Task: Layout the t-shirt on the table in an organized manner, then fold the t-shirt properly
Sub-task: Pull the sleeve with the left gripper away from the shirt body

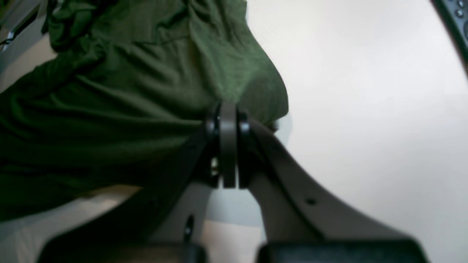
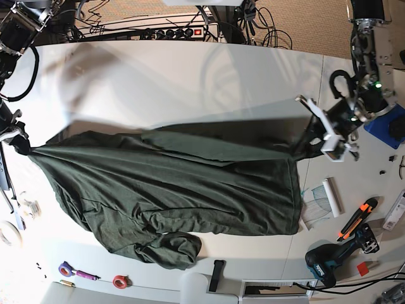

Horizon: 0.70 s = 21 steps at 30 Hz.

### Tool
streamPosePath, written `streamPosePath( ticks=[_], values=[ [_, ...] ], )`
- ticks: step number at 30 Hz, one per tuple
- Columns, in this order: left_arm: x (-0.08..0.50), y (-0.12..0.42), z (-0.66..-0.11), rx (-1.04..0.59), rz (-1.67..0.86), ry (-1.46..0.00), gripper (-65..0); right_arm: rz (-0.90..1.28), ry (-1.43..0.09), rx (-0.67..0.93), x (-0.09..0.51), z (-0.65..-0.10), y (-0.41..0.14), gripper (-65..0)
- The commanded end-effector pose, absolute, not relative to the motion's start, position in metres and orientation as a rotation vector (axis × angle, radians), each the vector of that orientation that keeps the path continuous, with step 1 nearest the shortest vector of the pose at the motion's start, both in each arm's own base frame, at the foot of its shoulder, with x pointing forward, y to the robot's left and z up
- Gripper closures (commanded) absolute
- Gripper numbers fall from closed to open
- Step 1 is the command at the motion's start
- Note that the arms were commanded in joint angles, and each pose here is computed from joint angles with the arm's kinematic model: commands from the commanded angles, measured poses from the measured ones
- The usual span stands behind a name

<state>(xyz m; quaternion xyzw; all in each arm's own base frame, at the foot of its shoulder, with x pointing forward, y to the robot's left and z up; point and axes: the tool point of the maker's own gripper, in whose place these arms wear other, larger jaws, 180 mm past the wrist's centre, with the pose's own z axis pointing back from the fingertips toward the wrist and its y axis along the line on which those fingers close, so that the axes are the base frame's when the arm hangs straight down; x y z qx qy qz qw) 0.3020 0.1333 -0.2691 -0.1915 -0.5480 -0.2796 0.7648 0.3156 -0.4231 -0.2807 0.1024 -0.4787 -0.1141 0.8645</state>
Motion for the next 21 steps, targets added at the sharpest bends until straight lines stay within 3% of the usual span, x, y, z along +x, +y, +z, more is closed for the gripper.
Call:
streamPosePath(
  ticks=[1, 9, 21],
  values=[
    [0.306, 0.14, -0.252, -0.414, -0.604, -1.24, 0.0, -0.213, -1.081, 0.187, 0.324, -0.249, -0.434, 0.0],
    [0.302, 0.158, -0.249, -0.436, -0.565, -1.181, 0.0, -0.206, -1.084, 0.173, 0.324, -0.244, -0.438, 0.0],
    [0.247, 0.139, -0.286, -0.661, -0.485, -0.949, 0.0, -0.203, -1.052, 0.176, 0.321, -0.249, -0.437, 0.0]
  ],
)
